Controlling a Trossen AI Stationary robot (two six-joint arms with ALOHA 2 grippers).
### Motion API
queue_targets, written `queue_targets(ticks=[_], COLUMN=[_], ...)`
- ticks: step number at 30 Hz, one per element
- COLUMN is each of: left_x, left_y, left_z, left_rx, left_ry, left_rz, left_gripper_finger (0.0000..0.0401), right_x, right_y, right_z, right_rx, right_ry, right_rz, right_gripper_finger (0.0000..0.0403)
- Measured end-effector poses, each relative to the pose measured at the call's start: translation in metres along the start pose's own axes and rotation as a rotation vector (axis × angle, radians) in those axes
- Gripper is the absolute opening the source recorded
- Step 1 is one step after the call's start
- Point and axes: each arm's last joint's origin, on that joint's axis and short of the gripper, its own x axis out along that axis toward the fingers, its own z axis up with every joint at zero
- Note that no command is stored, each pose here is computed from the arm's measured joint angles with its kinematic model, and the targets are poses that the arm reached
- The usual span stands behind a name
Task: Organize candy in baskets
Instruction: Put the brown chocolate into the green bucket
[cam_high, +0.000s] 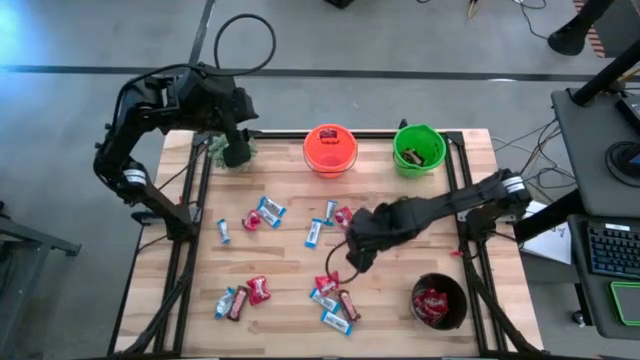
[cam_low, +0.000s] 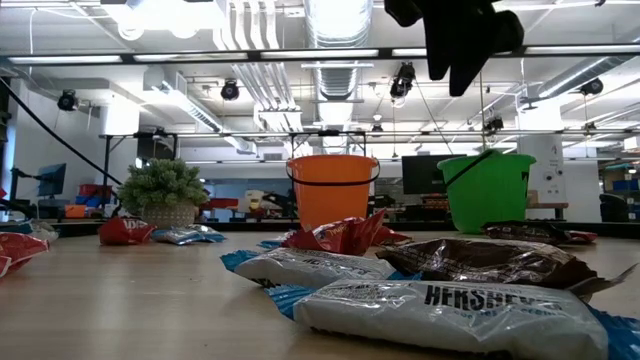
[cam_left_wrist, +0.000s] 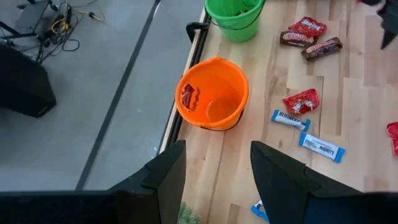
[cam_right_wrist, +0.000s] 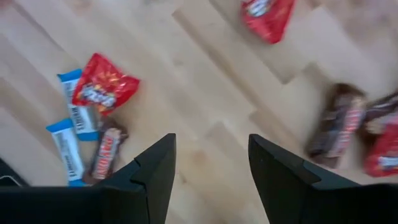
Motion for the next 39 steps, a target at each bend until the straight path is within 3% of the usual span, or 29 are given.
queue_targets(ticks=[16, 39], left_x=[0.0, 0.001], left_y=[0.0, 0.0], left_z=[0.0, 0.0], left_rx=[0.023, 0.016], left_ry=[0.001, 0.002], left_rz=[0.001, 0.001], left_gripper_finger=[0.0162, 0.0162], right_x=[0.044, 0.108], right_y=[0.058, 0.095], right_z=[-0.032, -0.06], right_rx=[0.129, 0.236], right_ry=[0.0, 0.071], right_rz=[0.137, 0.162], right_gripper_finger=[0.0187, 0.0187])
